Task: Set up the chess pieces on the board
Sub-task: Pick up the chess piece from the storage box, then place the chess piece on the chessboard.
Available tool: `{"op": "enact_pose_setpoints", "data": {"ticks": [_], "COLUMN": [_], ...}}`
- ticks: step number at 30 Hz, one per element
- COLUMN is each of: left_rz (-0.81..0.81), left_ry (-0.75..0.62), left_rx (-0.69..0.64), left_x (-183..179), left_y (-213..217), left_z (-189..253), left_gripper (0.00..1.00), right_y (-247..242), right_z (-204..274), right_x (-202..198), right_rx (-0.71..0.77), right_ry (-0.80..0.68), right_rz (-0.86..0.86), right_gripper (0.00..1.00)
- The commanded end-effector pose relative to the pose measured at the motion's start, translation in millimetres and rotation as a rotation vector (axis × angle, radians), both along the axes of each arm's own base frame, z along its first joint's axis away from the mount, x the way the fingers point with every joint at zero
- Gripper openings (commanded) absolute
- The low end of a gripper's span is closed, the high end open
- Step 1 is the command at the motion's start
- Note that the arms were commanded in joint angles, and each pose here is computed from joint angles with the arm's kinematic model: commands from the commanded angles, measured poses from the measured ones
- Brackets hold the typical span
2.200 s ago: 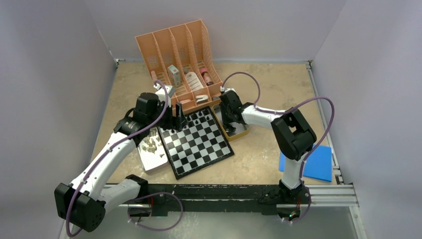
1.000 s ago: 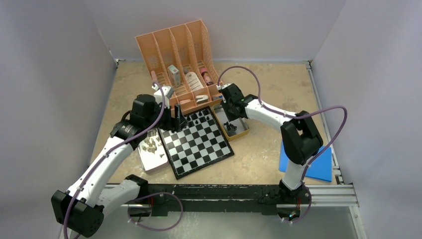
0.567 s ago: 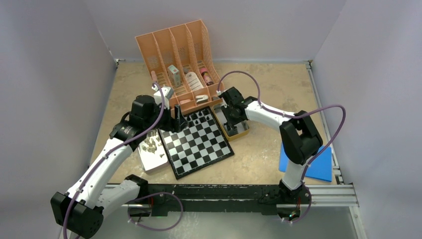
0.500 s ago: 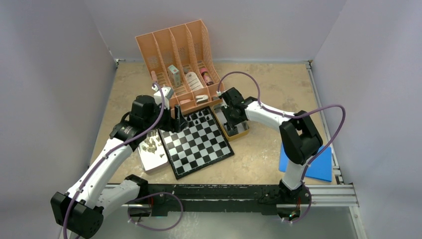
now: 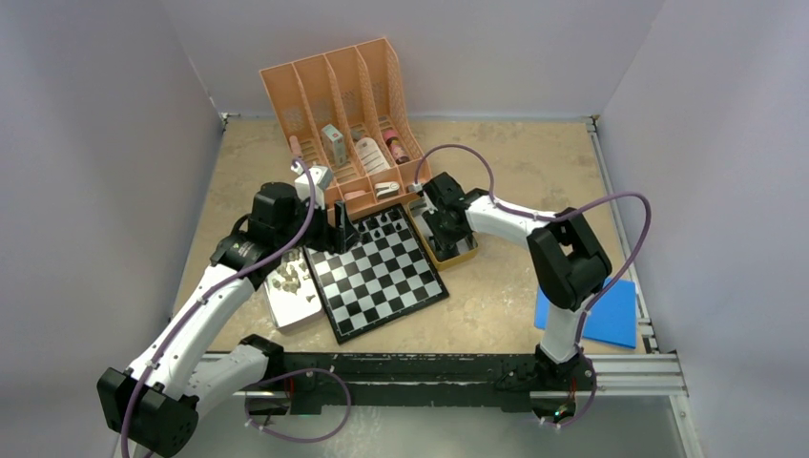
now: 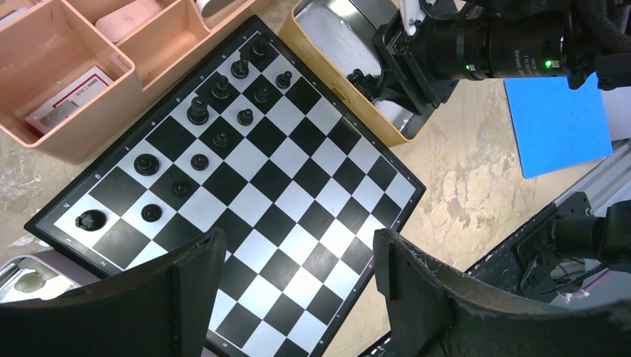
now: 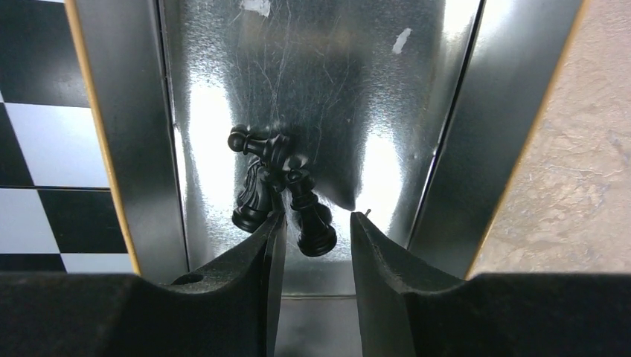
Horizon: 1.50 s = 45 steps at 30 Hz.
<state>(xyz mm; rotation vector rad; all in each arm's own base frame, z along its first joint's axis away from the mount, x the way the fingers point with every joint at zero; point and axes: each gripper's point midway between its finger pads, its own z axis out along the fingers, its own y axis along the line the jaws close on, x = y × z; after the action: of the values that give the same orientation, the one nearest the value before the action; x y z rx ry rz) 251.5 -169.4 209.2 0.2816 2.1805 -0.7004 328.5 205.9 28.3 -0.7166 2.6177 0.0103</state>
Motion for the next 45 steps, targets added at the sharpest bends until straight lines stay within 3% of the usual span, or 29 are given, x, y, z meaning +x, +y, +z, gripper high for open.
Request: {"op": "enact_pose_setpoints", "data": {"ticks": [1, 8, 14, 24, 31, 38, 45], "left_rz": [-0.009, -0.014, -0.012, -0.006, -0.061, -0.166, -0.224], "left_ry": [-0.052, -0.054, 0.005, 0.140, 0.206, 0.215, 0.195], "left_rx": [-0.021, -0.020, -0.080, -0.154, -0.239, -0.327, -0.360], "left_x": [5.4, 6.4, 0.4, -4.3, -0.9, 4.9, 6.6], "left_y": [-2.5, -3.3, -10.5, -23.4, -37.4, -53.0, -60.6], "left_z": [11.4, 12.6, 10.4, 4.1, 18.5, 51.1, 80.4], "left_gripper": [0.72, 0.69, 0.68, 0.64, 0.61, 0.60, 0.56], "right_y": [-3.2, -3.3, 8.5, 15.3, 41.7, 108.5, 154.7], "right_z": [-6.3, -9.4, 9.5, 74.8, 124.6, 192.1, 219.4], "right_x": [-1.6, -1.8, 7.2, 27.2, 24.7, -18.3, -60.5], "right_rx": [-0.015, -0.012, 0.046, 0.138, 0.281, 0.548, 0.643], "right_ry": [0.008, 0.009, -0.036, -0.228, -0.359, -0.544, -0.615], "right_rz": [0.026, 0.042, 0.054, 0.033, 0.145, 0.405, 0.567], "right_gripper": [0.40, 0.29, 0.12, 0.10, 0.09, 0.08, 0.08]}}
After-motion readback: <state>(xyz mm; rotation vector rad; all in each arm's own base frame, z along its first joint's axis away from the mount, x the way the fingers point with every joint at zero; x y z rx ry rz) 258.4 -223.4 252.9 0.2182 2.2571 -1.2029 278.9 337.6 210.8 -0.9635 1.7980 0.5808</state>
